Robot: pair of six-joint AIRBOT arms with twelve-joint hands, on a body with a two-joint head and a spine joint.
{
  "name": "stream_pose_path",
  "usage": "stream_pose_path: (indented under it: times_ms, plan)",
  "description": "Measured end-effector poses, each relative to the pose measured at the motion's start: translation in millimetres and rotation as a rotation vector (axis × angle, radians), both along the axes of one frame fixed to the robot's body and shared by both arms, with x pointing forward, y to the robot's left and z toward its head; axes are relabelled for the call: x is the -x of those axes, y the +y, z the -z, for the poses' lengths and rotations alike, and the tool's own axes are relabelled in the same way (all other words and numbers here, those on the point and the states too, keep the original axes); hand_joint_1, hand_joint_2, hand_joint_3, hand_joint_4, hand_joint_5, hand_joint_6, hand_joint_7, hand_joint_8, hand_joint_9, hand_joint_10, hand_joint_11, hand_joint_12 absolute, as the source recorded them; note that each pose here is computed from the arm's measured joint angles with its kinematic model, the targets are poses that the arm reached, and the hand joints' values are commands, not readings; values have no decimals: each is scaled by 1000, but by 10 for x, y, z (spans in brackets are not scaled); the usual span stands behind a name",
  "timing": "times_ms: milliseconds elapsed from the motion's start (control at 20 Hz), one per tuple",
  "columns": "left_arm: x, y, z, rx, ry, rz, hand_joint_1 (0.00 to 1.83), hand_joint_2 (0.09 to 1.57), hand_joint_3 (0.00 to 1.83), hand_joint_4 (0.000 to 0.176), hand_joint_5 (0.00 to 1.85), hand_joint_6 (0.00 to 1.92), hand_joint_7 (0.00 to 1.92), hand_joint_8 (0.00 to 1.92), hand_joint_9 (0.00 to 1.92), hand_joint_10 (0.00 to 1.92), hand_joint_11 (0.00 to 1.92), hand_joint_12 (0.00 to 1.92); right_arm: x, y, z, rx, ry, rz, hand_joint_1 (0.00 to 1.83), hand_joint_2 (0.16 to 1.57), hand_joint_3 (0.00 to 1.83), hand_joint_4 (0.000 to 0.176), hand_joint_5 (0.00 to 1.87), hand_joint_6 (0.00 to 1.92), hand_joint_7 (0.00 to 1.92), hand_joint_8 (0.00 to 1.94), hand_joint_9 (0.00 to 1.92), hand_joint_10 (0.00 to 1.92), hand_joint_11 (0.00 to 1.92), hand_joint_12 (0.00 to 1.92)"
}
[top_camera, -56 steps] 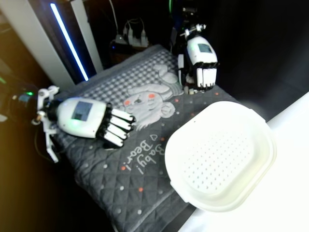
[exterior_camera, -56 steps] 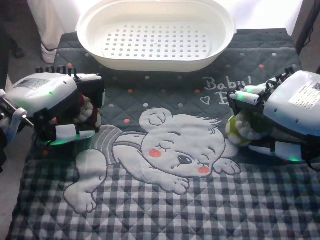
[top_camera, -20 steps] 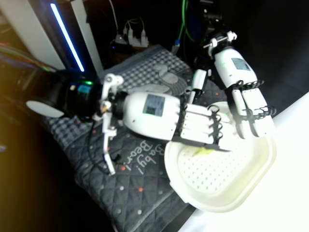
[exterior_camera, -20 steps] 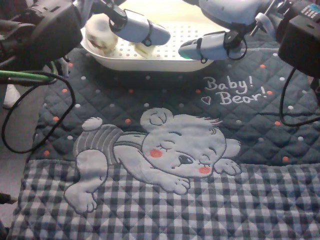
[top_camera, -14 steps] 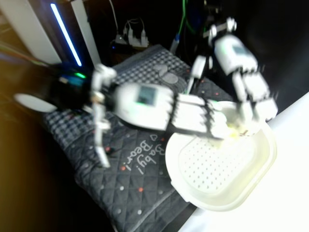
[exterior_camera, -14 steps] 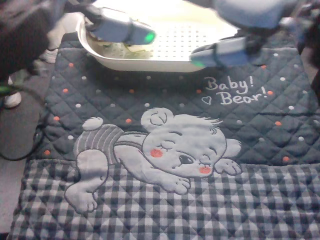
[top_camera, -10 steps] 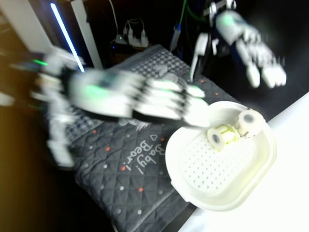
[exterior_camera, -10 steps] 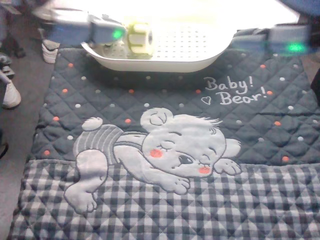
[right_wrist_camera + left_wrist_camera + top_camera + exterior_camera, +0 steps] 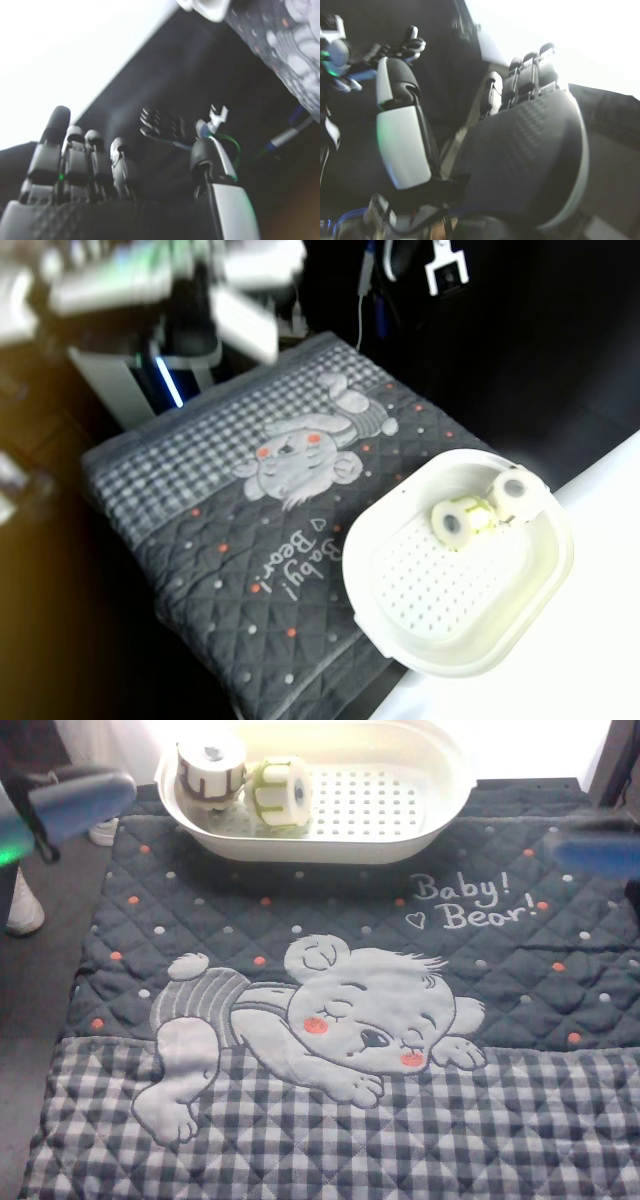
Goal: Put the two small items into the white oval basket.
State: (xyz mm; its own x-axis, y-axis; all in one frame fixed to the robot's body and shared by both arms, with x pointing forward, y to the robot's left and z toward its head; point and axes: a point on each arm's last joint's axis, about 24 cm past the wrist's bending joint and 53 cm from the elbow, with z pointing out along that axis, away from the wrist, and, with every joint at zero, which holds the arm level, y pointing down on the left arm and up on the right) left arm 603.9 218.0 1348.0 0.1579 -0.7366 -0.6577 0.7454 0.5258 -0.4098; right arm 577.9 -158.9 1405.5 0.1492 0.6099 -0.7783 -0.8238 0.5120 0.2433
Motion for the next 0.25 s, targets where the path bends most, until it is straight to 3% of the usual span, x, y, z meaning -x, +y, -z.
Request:
stream_pose_path:
  times_ms: [50, 100, 150, 200, 250]
  plan:
    - [36, 3, 42, 2, 3, 5, 724, 1102, 18, 139, 0, 0, 0, 0, 0, 0, 0, 0, -14, -96, 38, -36, 33, -3, 443, 1188, 12, 68, 0, 0, 0, 0, 1, 1, 0, 170]
    - [79, 11, 65, 11, -1, 12, 720, 1140, 25, 117, 0, 0, 0, 0, 0, 0, 0, 0, 1, -169, 38, -64, 42, -3, 437, 1199, 7, 56, 0, 0, 0, 0, 0, 0, 0, 179]
    - [131, 31, 137, 13, 2, 16, 700, 1106, 5, 129, 0, 0, 0, 0, 0, 0, 0, 0, 53, -235, 21, -95, 32, -6, 513, 1127, 0, 28, 0, 0, 0, 0, 79, 21, 0, 568]
    - [166, 64, 205, 21, 15, 16, 700, 1106, 5, 129, 0, 0, 0, 0, 0, 0, 0, 0, 93, -233, 30, -103, 22, -17, 513, 1127, 0, 28, 0, 0, 0, 0, 79, 21, 0, 568]
    - [183, 89, 268, 16, 28, 13, 809, 1072, 0, 126, 0, 0, 0, 0, 0, 0, 0, 0, 118, -204, 59, -103, 20, -30, 471, 1133, 0, 0, 0, 0, 0, 0, 86, 20, 0, 693]
